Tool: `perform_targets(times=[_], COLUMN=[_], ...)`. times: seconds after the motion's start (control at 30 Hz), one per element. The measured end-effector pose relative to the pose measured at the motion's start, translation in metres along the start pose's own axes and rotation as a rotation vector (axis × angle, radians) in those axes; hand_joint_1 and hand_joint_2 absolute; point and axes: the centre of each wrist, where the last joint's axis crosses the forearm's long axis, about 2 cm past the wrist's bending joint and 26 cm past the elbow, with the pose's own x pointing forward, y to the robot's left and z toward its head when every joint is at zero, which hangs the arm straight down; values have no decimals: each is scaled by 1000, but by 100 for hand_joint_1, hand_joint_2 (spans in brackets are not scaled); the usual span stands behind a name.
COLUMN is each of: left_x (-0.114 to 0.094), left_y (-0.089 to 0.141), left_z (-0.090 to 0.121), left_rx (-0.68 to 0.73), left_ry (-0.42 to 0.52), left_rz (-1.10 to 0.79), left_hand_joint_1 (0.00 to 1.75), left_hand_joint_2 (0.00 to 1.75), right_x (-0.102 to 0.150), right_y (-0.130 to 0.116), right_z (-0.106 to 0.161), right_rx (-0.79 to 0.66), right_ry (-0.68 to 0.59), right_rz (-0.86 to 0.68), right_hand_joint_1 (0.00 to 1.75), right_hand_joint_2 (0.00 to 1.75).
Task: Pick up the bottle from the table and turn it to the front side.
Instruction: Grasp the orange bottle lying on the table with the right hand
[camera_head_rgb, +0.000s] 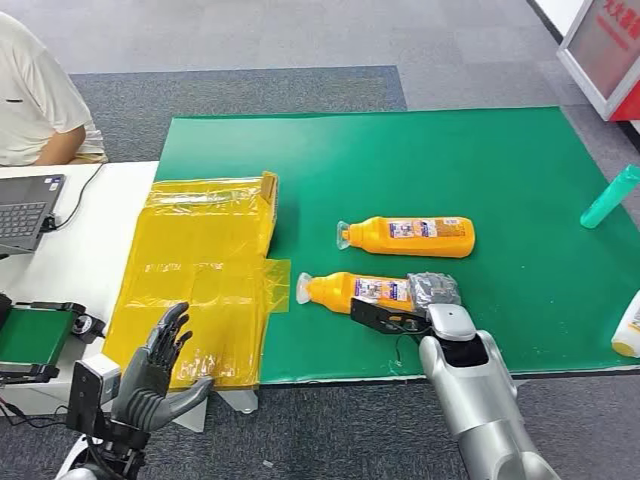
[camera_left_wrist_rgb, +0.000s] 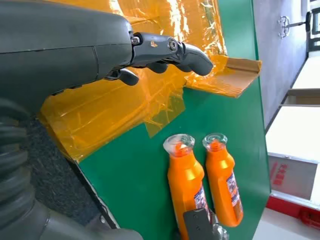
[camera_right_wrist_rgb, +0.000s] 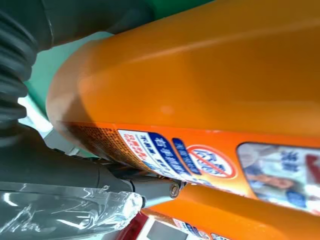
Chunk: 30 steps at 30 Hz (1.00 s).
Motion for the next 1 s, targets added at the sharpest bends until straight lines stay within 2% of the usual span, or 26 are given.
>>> perform_targets(times=[0.27, 0.53, 0.8, 0.9, 1.0], left_x=[4, 7, 13, 19, 36], left_y=[6, 10, 2, -5, -14], left_z=[-6, -7, -12, -23, -45], left_rx=[-7, -7, -30, -43, -85], left_ry=[-41, -52, -91, -128, -210], left_rz=[10, -15, 14, 37, 19], left_hand_joint_1=[0, 0, 0, 0, 0], left_hand_joint_2=[175, 175, 175, 175, 175], right_x=[11, 11, 15, 22, 33], right_y=[-4, 5, 15, 13, -6], right_z=[1, 14, 47, 60, 73], right_rx=[-54, -54, -102, -157, -243], right_ry=[-50, -272, -435, -507, -581], right_rz=[-124, -585, -991, -1064, -1071], right_hand_joint_1=[175, 175, 175, 175, 175], right_hand_joint_2=[175, 175, 175, 175, 175])
